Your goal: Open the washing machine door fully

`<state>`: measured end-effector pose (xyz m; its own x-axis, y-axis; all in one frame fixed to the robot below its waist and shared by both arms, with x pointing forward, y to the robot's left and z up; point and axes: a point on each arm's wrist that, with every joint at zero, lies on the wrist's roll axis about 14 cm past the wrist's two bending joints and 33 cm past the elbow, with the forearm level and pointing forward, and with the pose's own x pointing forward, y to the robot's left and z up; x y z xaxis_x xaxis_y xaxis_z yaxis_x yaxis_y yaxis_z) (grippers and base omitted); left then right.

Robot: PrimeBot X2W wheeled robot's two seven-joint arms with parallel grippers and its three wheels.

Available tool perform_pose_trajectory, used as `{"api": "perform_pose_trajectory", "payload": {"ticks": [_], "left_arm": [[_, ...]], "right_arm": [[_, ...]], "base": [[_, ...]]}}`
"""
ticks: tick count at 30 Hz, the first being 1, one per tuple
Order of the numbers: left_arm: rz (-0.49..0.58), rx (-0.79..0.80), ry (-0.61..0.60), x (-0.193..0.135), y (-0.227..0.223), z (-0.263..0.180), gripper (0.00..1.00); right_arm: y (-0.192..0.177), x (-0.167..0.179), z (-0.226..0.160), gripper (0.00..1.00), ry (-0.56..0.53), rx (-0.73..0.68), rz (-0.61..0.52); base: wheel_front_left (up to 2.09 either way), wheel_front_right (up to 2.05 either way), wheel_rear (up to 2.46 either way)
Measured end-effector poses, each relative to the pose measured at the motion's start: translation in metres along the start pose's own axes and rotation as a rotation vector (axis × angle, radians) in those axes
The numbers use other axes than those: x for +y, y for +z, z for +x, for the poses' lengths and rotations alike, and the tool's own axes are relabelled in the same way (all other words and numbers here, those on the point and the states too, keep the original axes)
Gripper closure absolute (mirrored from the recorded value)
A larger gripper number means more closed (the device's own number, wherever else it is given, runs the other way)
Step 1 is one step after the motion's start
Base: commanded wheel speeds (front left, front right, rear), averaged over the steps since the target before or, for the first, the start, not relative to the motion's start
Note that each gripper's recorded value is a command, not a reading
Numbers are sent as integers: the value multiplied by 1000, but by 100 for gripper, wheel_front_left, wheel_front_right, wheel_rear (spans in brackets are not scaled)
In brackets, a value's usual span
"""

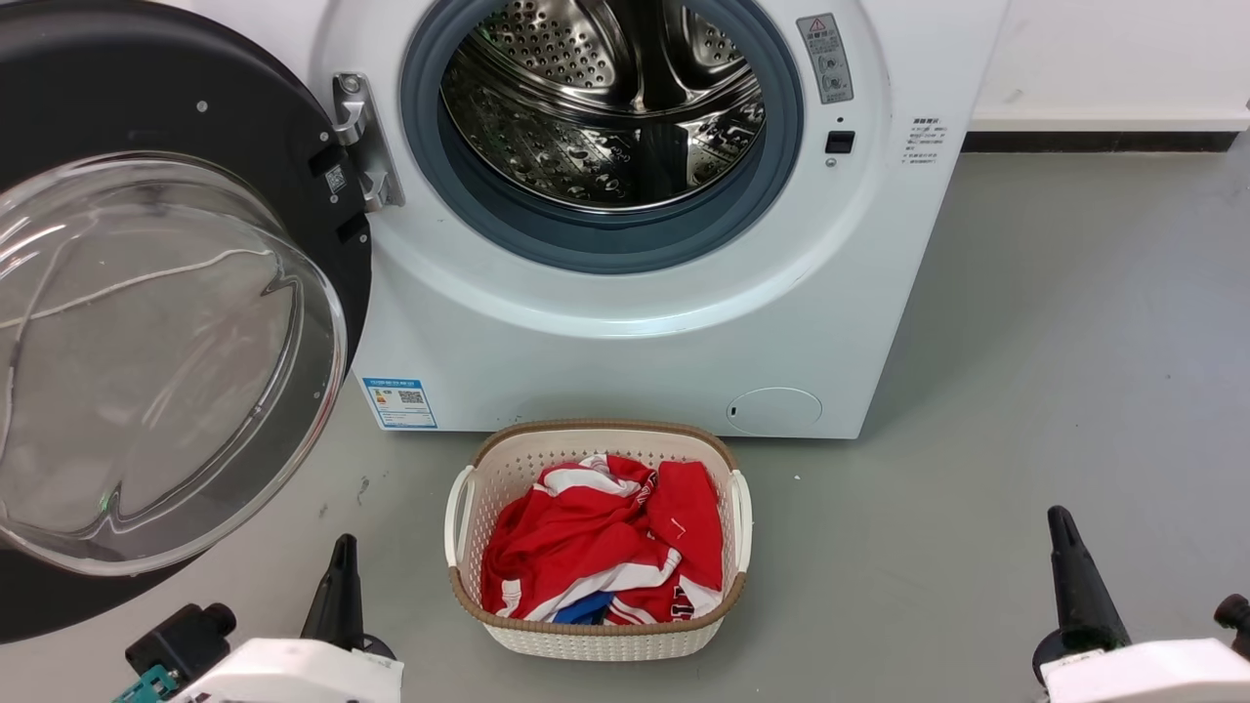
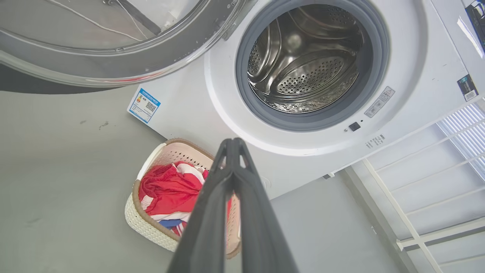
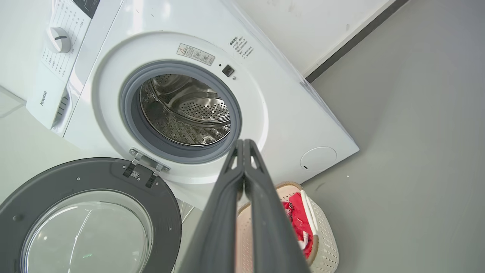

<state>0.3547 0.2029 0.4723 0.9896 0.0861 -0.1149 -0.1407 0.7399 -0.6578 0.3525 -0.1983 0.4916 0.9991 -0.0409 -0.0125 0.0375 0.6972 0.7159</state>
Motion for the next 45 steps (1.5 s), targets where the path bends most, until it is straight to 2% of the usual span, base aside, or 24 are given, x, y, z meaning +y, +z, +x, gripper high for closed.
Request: {"api": "perform_pose_trajectory", "payload": {"ticks": [20,45], "left_arm": [[-260,17,-14,-4,4,9,100],[-521,33,-53,-13,9,18,100]], "right_arm": [[2,1,12,100,-10,12,234],[3,2,21,100,-12,27,476]], "base": [[0,0,0],[0,0,0]]}}
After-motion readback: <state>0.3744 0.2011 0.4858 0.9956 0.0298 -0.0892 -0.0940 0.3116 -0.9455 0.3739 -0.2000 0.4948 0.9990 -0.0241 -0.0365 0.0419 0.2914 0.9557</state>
